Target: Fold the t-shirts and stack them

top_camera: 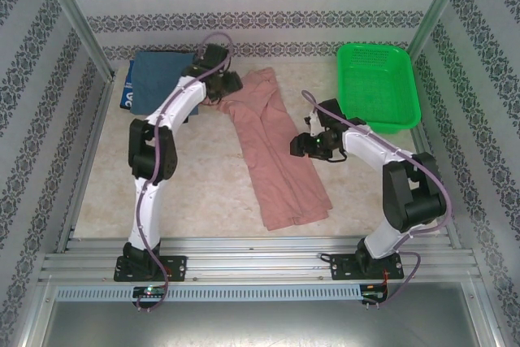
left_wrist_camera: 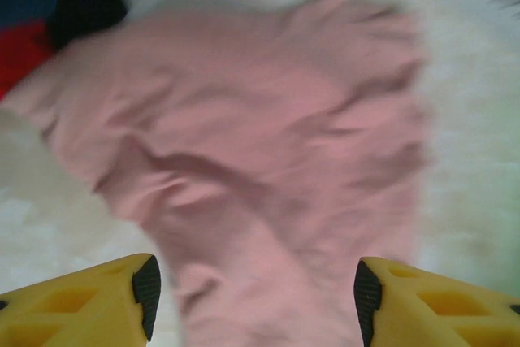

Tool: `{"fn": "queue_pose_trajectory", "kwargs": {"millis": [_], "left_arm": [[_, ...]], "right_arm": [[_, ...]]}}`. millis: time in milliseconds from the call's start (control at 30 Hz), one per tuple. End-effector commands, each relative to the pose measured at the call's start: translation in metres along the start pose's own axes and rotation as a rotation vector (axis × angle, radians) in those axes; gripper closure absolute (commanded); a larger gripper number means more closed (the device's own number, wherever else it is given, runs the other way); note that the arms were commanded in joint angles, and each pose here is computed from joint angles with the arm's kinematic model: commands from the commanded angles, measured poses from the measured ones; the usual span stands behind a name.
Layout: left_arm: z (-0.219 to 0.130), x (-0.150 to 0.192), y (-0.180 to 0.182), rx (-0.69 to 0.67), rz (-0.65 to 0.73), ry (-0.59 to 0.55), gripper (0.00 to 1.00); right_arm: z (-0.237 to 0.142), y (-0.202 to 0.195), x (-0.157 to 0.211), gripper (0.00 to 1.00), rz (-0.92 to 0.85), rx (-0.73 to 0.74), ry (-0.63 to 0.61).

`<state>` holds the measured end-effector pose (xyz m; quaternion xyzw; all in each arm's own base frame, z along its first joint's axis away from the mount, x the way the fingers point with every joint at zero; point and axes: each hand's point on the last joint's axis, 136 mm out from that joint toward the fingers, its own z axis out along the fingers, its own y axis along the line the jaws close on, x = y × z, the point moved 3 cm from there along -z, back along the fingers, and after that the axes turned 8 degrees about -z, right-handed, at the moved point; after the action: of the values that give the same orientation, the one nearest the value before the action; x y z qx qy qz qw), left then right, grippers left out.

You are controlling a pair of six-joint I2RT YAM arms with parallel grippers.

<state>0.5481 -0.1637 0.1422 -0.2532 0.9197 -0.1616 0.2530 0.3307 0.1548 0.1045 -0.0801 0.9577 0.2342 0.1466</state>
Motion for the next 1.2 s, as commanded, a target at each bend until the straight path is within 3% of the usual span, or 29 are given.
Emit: {"fn": "queue_pose_trajectory", "kwargs": {"millis": [0,167,400,667,867,1033,1100,1167], "left_arm": [[0.043,0.012,0.025,-0.120,0.000,-0.013,0.37],[0.068,0.008,0.027,-0.169,0.017,-0.037,0.40],[0.103,0.010,0.013,-0.135,0.079,0.006,0.37],[0.146,0.012,-0.007,0.025,0.037,-0.006,0.34],[0.154,-0.006,-0.050,0.276,-0.002,-0.081,0.25],[0.113,-0.034,-0.086,0.473,-0.065,-0.091,0.07],[0.071,-0.056,-0.108,0.580,-0.070,-0.112,0.00],[0.024,-0.072,-0.127,0.661,-0.045,-0.131,0.00]], "right_arm": [[0.008,0.015,0.005,0.41,-0.051,-0.074,0.006],[0.015,0.014,0.030,0.44,-0.034,-0.090,0.045],[0.032,0.011,0.082,0.48,0.063,-0.092,0.165],[0.054,0.040,0.111,0.49,0.125,-0.162,0.278],[0.061,0.054,0.120,0.49,0.152,-0.180,0.323],[0.033,0.058,0.103,0.44,0.113,-0.185,0.265],[0.009,0.064,0.098,0.40,0.072,-0.177,0.241],[-0.012,0.067,0.101,0.37,0.066,-0.179,0.229]]}}
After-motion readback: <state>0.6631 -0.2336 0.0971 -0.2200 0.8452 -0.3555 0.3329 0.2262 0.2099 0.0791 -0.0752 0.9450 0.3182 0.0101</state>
